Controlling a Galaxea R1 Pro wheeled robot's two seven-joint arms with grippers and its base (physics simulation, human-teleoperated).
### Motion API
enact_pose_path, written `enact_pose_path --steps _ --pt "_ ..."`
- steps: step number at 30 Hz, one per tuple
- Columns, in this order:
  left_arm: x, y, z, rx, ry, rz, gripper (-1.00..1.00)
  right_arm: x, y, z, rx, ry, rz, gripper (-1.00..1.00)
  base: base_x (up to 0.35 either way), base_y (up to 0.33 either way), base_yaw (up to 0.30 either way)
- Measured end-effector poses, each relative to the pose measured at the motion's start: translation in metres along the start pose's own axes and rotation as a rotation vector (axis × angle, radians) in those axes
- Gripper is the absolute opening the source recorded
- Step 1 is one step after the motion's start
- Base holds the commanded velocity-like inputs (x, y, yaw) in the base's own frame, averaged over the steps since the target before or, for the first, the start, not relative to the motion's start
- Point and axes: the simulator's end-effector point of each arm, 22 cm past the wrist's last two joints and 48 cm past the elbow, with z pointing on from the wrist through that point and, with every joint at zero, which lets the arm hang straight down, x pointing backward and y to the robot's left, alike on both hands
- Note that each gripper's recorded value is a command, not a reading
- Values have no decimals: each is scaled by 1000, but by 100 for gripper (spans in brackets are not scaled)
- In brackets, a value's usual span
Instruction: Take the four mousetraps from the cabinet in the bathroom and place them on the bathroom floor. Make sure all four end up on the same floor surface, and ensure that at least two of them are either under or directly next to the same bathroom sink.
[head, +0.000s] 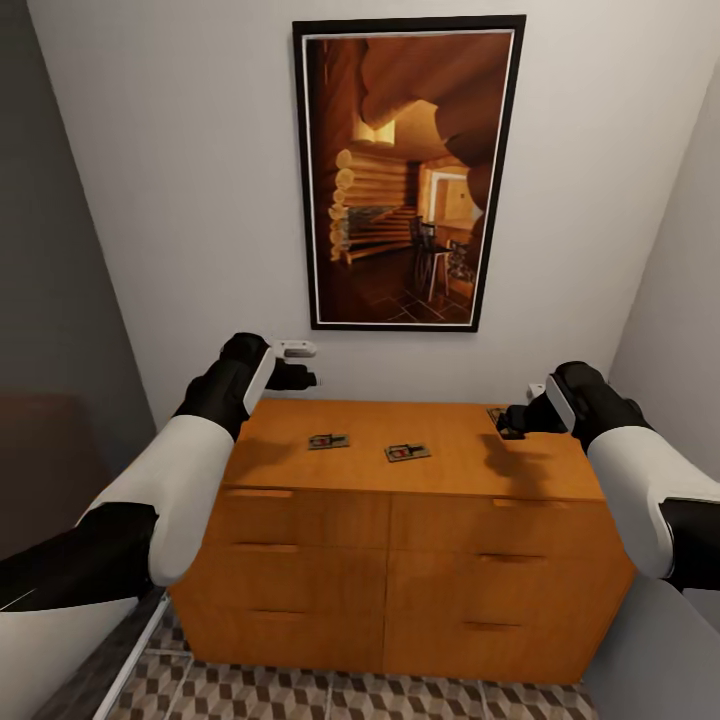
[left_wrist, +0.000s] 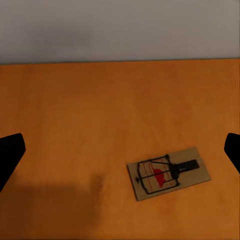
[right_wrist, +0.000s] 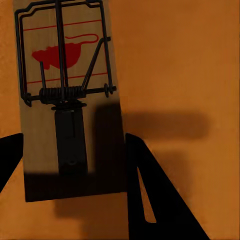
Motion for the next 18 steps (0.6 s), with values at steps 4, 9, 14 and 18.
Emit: enact_pose_path --steps 4,9,14,18 --pt "0 1 0 -2 0 -1 100 0 1 0 -1 0 0 -100 0 125 0" --pt "0 1 0 -2 0 -1 100 0 2 0 -4 0 1 -100 0 103 0" --pt "1 2 0 -3 1 -1 100 0 3 0 -6 0 1 -100 0 34 0" --pt "1 3 1 -4 1 -1 100 0 4 0 -8 0 1 -100 0 9 0"
